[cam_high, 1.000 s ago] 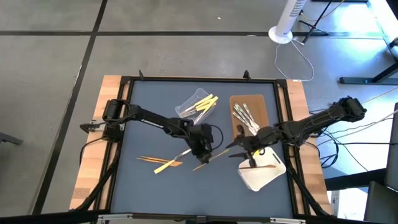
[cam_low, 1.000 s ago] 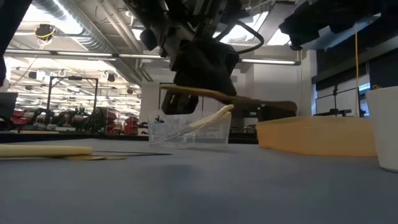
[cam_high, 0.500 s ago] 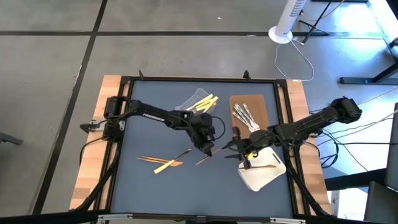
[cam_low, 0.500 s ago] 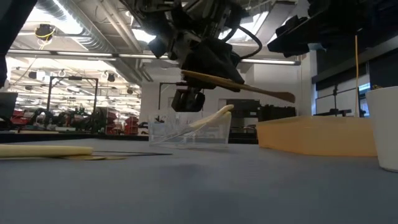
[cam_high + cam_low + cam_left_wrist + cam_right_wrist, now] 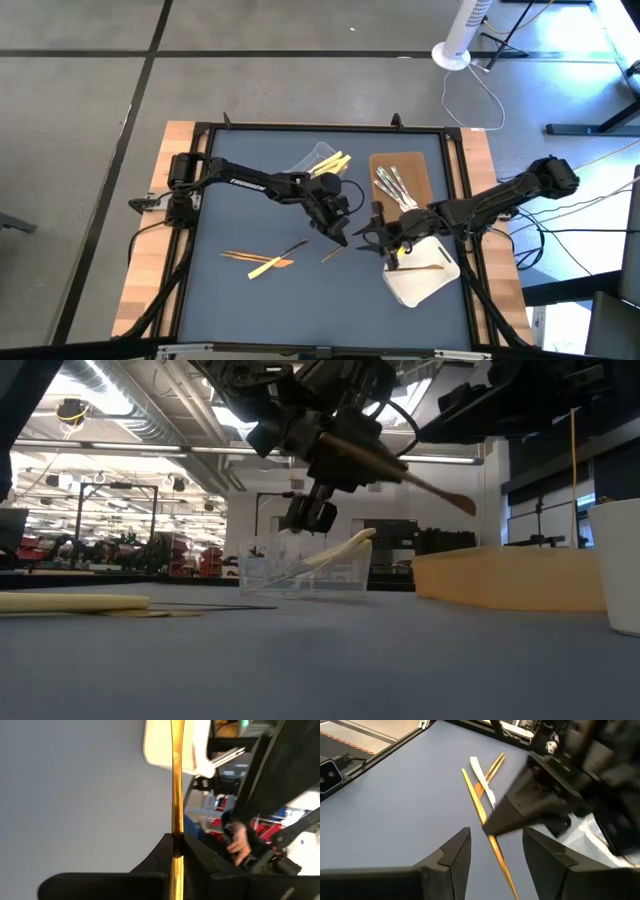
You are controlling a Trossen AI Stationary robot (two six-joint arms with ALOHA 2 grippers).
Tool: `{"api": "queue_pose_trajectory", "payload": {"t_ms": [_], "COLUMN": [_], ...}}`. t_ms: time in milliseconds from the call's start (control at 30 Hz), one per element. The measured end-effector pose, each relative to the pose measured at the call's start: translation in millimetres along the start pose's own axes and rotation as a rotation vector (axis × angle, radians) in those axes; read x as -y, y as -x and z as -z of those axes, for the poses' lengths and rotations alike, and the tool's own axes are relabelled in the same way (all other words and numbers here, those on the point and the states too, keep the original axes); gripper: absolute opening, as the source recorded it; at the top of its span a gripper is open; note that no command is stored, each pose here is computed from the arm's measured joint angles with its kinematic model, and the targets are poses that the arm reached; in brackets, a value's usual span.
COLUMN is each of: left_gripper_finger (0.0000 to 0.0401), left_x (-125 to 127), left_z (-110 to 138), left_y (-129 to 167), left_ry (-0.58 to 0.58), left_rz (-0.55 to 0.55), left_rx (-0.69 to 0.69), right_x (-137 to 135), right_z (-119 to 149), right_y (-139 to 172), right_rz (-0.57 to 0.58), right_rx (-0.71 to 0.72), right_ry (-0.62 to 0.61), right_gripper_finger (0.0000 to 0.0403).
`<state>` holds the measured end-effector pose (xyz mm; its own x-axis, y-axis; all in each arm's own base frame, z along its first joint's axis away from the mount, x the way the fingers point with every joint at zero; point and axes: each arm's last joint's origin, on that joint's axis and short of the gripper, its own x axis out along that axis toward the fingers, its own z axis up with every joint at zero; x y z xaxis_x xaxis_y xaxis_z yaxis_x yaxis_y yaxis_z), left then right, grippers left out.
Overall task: Sort silverware by color (type)
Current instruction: Put the gold knife into the white bin
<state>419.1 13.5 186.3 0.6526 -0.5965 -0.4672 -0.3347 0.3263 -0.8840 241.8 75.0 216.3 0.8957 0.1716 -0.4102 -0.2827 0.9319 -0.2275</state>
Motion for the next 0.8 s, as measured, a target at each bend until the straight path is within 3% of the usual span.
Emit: {"api": "queue_pose_trajectory", "payload": {"t_ms": [133, 433, 800], "left_gripper_finger": [0.0021, 0.0021, 0.0021], "left_x": [4, 5, 7], "left_z": [-2, -1, -2], "left_y": [0, 0, 0], "left_ry": [0.013, 0.014, 0.003], "left_rz": [0.035, 0.047, 0.071], "left_rx": [0.015, -0.005, -0.008], "right_x": [1, 3, 4], "right_z": [-10, -24, -26], "right_y": [-10, -24, -25], "right_rz": [-0.002, -0.015, 0.000], "right_rx": [-0.015, -0.259, -0.268], "right_ry": [0.046, 0.103, 0.087], "right_gripper_finger": [0.0168, 0.0168, 0.0168]}}
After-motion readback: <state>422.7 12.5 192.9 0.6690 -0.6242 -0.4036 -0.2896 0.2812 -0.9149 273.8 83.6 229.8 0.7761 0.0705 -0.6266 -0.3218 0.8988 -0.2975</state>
